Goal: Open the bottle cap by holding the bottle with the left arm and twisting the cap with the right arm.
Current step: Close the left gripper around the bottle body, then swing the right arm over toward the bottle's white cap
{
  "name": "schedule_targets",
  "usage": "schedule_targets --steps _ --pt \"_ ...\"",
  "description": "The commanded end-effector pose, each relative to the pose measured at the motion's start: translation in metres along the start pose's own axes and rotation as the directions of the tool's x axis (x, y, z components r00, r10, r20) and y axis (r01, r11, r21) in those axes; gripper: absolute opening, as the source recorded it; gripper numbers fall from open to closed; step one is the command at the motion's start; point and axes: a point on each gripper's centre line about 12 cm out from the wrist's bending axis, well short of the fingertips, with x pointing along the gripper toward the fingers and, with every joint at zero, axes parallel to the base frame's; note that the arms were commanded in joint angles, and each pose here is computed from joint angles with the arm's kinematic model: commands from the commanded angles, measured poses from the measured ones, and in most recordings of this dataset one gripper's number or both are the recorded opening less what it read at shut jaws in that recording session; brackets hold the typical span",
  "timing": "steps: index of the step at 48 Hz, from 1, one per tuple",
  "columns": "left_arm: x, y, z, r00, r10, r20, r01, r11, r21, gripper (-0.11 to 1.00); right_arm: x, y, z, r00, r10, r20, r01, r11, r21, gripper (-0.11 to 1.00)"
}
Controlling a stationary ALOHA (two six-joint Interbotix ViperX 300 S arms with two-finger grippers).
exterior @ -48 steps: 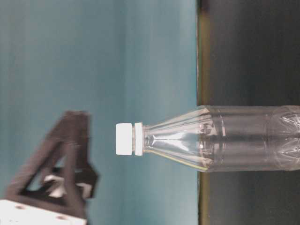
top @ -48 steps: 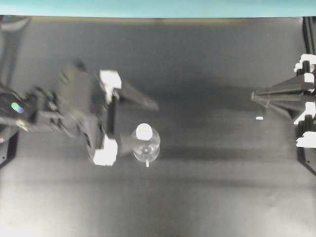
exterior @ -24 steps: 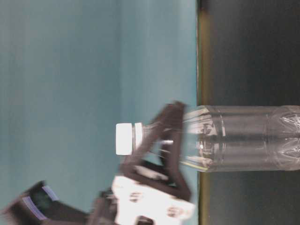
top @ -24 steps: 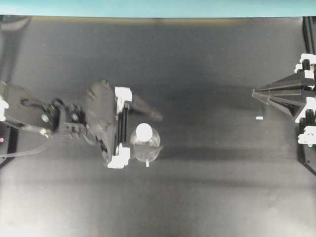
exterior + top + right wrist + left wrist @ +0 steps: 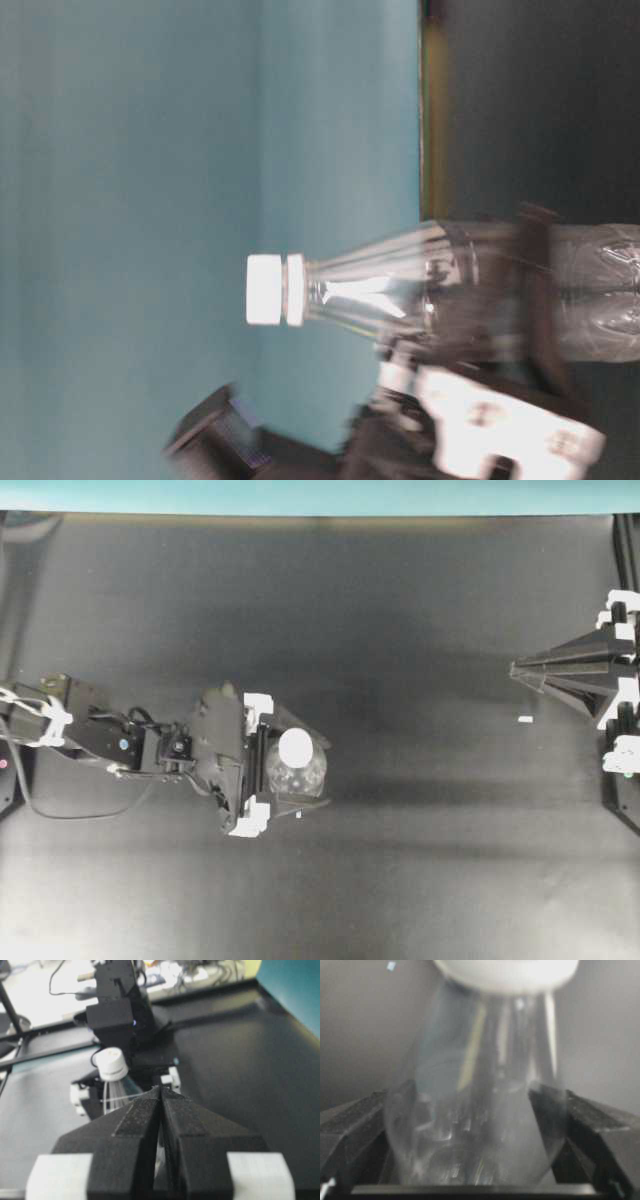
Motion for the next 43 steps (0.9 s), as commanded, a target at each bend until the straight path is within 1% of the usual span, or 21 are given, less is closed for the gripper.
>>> schedule_targets --steps 1,3,7,15,20,24,27,29,31,33,35,36,38,39,40,41,43 --pt "0.003 0.0 -0.012 1.0 -0.002 -0.029 0.002 1.0 0.0 1.0 0.003 0.003 0.005 1.0 0.003 -0.029 -0.002 1.0 0.029 -0.01" --pt "0.004 0.0 -0.019 0.999 0.0 -0.049 0.0 1.0 0.0 0.99 0.004 0.004 0.004 0.998 0.001 -0.057 0.001 0.999 0.042 -0.01" --pt "0.004 0.0 -0.025 0.998 -0.002 -0.066 0.002 1.0 0.001 1.0 0.003 0.005 0.001 0.995 0.0 -0.104 0.006 0.998 0.056 -0.01" --pt "0.003 0.0 -0.026 0.998 -0.001 -0.066 0.001 1.0 0.0 0.99 0.004 0.013 0.005 0.984 0.021 -0.179 -0.01 0.998 0.06 -0.01" --pt "0.003 0.001 -0.025 0.998 0.0 -0.065 0.0 1.0 -0.001 0.99 0.009 0.02 0.014 0.971 0.027 -0.239 -0.012 0.998 0.063 -0.01" --pt "0.003 0.0 -0.026 0.998 -0.001 -0.066 0.001 1.0 0.0 0.97 0.018 0.029 0.029 0.951 0.036 -0.306 -0.007 0.995 0.096 -0.01" --pt "0.003 0.0 -0.026 0.998 -0.001 -0.069 0.001 1.0 0.0 0.94 0.033 0.036 0.044 0.923 0.045 -0.382 0.025 0.984 0.175 -0.01" --pt "0.003 0.0 -0.026 0.998 -0.001 -0.068 0.001 1.0 0.0 0.92 0.043 0.038 0.05 0.898 0.046 -0.438 0.068 0.968 0.241 -0.01" --pt "0.003 0.0 -0.026 0.998 -0.001 -0.068 0.001 1.0 0.002 0.9 0.053 0.039 0.054 0.861 0.05 -0.507 0.124 0.945 0.303 -0.01" --pt "0.004 0.0 -0.024 0.998 0.0 -0.061 0.0 1.0 0.002 0.88 0.062 0.039 0.052 0.806 0.053 -0.589 0.187 0.922 0.339 -0.01" --pt "0.004 0.0 -0.025 0.998 -0.001 -0.063 0.001 1.0 0.003 0.88 0.07 0.04 0.048 0.745 0.056 -0.665 0.246 0.903 0.352 -0.01" --pt "0.004 0.001 -0.024 0.998 0.0 -0.061 0.0 1.0 0.003 0.88 0.074 0.041 0.046 0.716 0.058 -0.695 0.267 0.898 0.35 -0.01" --pt "0.004 0.0 -0.024 0.998 0.0 -0.06 0.001 1.0 0.002 0.88 0.082 0.042 0.046 0.675 0.057 -0.736 0.298 0.891 0.342 -0.01" --pt "0.004 0.0 -0.024 0.998 -0.001 -0.06 0.002 1.0 0.005 0.88 0.087 0.043 0.046 0.66 0.056 -0.749 0.307 0.89 0.337 -0.01" --pt "0.004 0.0 -0.024 0.998 -0.003 -0.062 0.003 1.0 0.005 0.88 0.091 0.043 0.047 0.653 0.055 -0.755 0.31 0.891 0.333 -0.01" --pt "0.004 0.0 -0.024 0.998 -0.003 -0.062 0.003 1.0 0.005 0.88 0.097 0.044 0.048 0.648 0.056 -0.759 0.31 0.891 0.331 -0.01" --pt "0.004 0.0 -0.024 0.998 -0.003 -0.062 0.003 1.0 0.008 0.88 0.105 0.045 0.052 0.649 0.057 -0.758 0.306 0.894 0.329 0.0"
